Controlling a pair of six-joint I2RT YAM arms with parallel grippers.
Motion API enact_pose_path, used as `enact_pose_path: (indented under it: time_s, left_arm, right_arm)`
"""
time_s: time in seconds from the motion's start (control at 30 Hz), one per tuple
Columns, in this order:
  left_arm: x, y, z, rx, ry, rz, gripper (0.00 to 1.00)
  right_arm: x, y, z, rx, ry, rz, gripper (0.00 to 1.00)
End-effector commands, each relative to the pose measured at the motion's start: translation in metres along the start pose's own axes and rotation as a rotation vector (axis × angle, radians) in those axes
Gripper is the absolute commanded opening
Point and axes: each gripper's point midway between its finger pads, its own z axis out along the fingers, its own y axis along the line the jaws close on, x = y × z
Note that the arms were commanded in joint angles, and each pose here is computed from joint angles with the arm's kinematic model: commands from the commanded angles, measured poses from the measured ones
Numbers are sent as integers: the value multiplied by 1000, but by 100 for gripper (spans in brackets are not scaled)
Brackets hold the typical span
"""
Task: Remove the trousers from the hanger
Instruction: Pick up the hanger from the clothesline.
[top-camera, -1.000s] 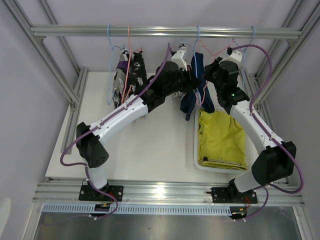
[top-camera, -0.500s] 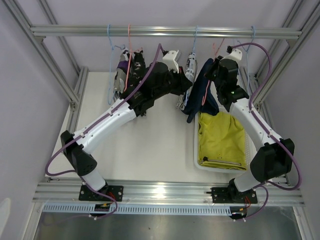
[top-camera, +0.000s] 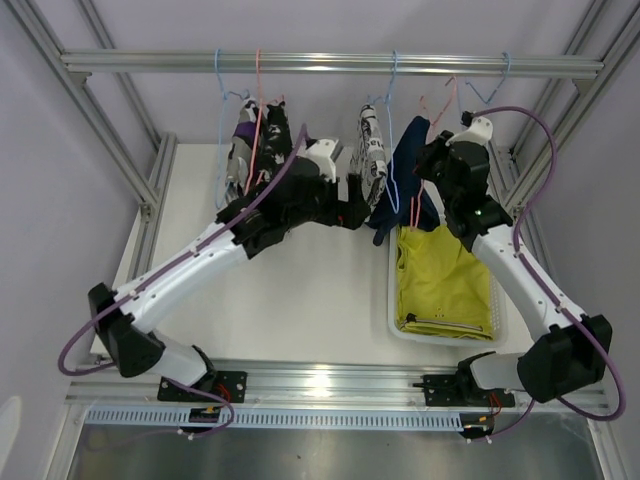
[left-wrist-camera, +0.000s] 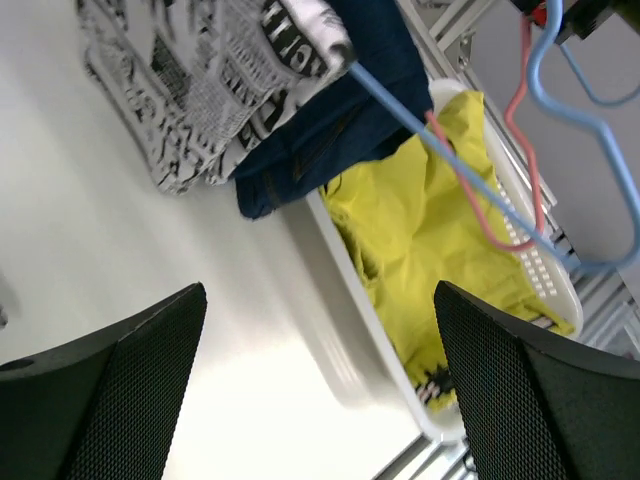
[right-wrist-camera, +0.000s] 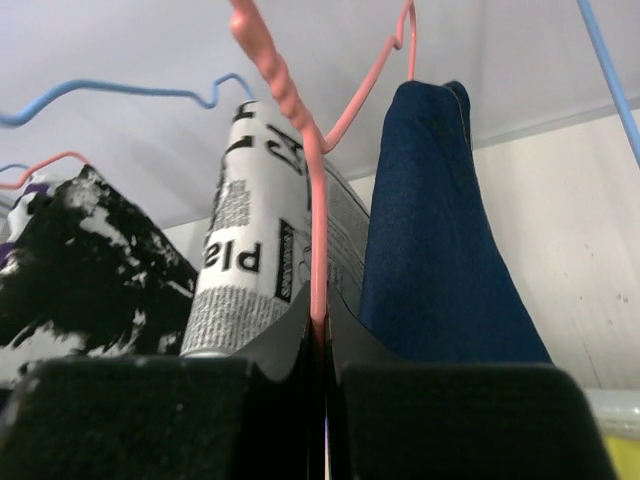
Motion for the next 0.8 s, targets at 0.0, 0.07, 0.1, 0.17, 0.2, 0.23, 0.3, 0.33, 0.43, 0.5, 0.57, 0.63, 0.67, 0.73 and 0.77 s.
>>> enact_pose_path:
  time_s: [0.0,0.07,0.1,0.17,0.2,0.23,0.3,0.33,0.43,0.5,0.57,0.63,0.67,0.73,0.77]
  left_arm:
    - [-29,-6,-59,30,-113,-6,99]
    - [-26,-1,-74,21,-115,3,100]
    - [-30,-2,-88,31,-135,5,99]
    - [-24,2,-101,28,-122,28,99]
    - [-24,4,-112,30,-131,38,99]
    - [-23,6,-118,28,-135,51,99]
    - [-17,14,-125,6,-138,89,99]
    - [-13,18,-131,5,-150,103,99]
    - [-5,30,-132,-17,-179,149,99]
    - [8,38,-129,-24,-199,158,99]
    - [23,45,-126,-24,-193,154,100]
    - [31,51,-121,-36,-201,151,99]
    - [35,53,-121,-36,-198,159,99]
    - [39,55,-120,-39,-197,173,99]
    - [42,58,-121,-42,-204,186,99]
  right_arm:
    - [-51,31,-35,-106,-148,16,0]
    - [-54,37,-50,-120,-154,8,0]
    - [-56,37,-54,-117,-159,5,0]
    - [-56,43,-63,-130,-155,2,0]
    - [-61,45,-71,-138,-167,7,0]
    - [-62,47,-75,-142,-167,9,0]
    - [-70,55,-87,-164,-188,16,0]
    - [-67,54,-91,-152,-168,9,0]
    - [-68,63,-103,-155,-165,-12,0]
    - [-74,67,-110,-143,-180,-28,0]
    - [-74,79,-120,-160,-174,-38,0]
    - [-70,86,-127,-155,-161,-61,0]
    - [-73,91,-131,-159,-164,-65,0]
    - [-73,91,-136,-119,-166,-87,0]
    - [-74,100,-142,-117,-171,-87,0]
